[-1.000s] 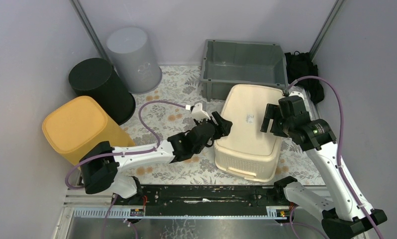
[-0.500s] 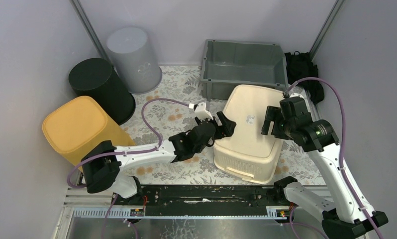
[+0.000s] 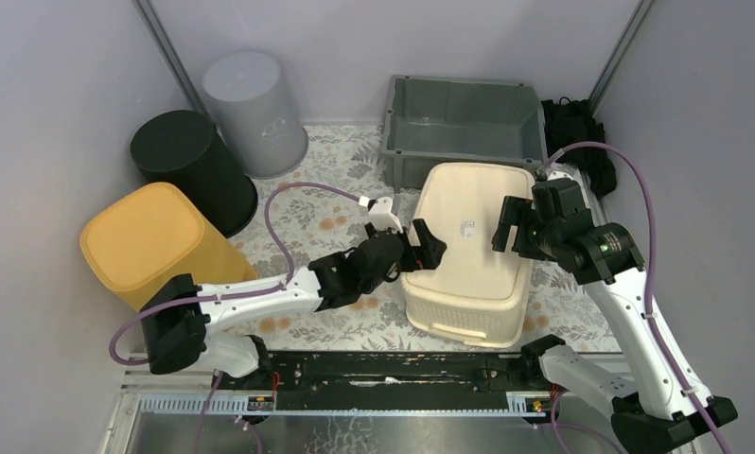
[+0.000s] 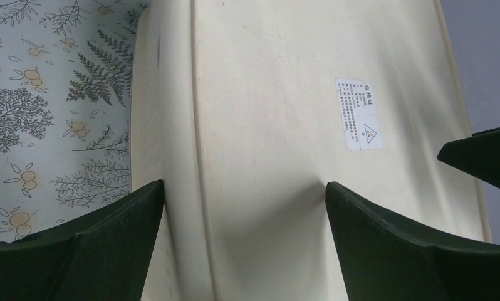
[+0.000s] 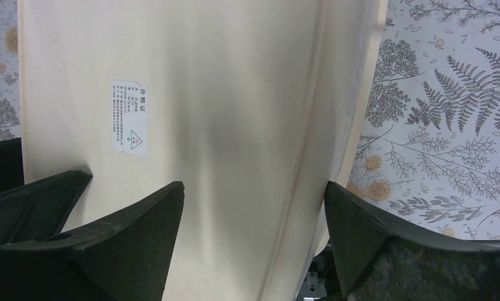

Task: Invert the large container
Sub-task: Move the container to the corner of the board.

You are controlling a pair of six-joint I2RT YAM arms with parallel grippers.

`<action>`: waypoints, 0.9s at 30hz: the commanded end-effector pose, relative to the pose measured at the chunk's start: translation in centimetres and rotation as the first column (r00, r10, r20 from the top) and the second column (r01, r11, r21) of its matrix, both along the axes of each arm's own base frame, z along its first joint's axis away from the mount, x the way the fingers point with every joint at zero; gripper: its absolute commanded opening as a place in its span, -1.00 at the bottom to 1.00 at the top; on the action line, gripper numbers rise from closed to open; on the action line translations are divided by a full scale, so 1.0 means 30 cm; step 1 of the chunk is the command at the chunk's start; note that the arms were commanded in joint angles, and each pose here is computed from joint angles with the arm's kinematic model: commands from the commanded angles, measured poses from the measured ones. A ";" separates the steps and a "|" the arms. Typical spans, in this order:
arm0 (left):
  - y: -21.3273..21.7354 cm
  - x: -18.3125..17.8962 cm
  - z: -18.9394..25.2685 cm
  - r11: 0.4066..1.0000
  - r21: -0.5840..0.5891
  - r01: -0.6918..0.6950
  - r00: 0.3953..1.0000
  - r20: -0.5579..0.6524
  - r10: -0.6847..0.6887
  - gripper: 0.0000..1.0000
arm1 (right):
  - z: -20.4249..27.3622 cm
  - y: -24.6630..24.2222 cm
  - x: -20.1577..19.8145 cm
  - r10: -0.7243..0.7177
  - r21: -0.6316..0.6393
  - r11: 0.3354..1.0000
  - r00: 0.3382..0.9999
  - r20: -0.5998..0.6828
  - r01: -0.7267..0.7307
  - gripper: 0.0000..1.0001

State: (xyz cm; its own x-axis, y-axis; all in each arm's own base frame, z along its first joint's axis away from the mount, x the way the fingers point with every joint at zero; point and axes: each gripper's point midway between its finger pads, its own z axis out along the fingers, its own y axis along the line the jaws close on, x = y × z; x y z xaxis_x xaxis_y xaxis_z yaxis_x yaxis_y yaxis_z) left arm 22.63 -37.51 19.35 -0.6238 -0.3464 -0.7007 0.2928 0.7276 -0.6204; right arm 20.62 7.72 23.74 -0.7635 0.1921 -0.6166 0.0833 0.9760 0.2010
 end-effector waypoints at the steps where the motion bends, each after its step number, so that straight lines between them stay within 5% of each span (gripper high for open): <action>1: -0.240 -0.281 0.160 0.885 -0.244 0.396 0.915 0.022 -0.403 1.00 | 0.202 0.330 0.038 0.257 0.381 0.871 0.949 0.185 -0.310 0.72; 11: -0.199 -0.235 0.084 0.918 -0.194 0.345 0.936 -0.001 -0.352 1.00 | 0.071 0.194 0.132 0.102 0.173 0.977 0.988 0.116 -0.121 0.88; 27: -0.209 -0.252 0.091 0.896 -0.211 0.390 0.919 0.023 -0.395 1.00 | -0.014 -0.071 0.322 -0.093 0.127 0.988 0.994 0.052 0.086 0.99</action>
